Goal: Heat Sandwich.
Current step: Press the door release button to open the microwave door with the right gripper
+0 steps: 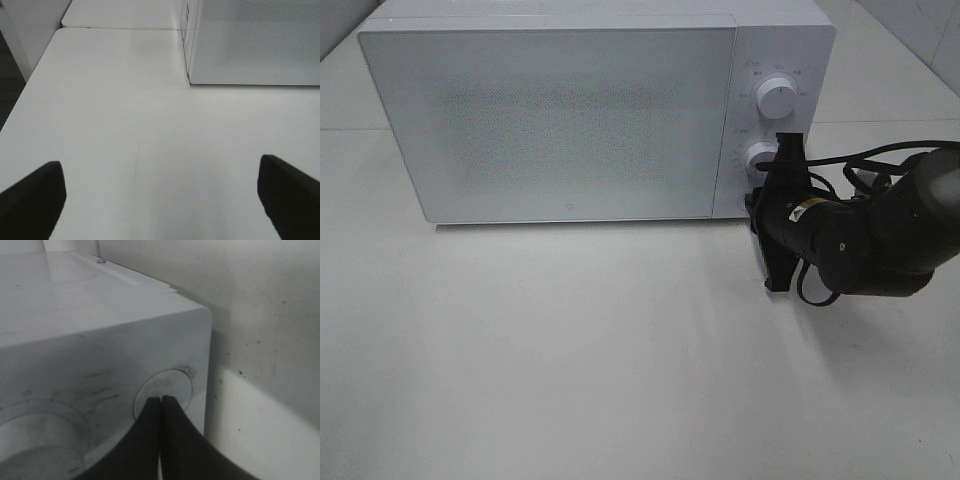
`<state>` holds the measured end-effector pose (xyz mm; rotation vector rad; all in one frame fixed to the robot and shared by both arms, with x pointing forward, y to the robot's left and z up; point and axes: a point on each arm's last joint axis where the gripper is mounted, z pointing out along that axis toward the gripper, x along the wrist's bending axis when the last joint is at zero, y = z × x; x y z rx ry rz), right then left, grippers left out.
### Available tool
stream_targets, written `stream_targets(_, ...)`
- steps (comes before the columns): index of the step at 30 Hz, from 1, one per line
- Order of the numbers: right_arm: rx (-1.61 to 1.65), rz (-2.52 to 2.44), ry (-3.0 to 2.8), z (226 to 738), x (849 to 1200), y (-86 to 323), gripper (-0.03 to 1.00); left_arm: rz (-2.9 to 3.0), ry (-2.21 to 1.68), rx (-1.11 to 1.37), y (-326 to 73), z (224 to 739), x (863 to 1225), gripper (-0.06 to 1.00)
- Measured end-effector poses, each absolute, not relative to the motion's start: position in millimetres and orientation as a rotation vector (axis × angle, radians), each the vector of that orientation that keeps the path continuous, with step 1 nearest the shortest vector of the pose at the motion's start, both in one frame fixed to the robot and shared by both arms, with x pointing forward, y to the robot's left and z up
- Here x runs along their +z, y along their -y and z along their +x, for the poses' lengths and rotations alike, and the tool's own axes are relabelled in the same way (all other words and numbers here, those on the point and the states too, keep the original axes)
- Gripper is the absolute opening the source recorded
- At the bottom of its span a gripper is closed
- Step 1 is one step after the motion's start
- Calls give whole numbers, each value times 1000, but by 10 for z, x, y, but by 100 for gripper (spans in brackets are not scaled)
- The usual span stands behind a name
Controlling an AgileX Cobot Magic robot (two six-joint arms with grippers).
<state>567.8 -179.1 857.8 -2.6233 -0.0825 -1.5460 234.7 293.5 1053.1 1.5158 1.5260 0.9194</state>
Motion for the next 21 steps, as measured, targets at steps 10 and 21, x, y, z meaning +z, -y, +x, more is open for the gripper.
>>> stream_targets(10,-1565,-2622,70,5739,8576,1783,2,1516,-1526,919,-2935,2347,10531,97)
stream_targets(21,-1623,-2617,67,5786,8497,1775,2,1516,-1526,919,-2935,2347,10531,97)
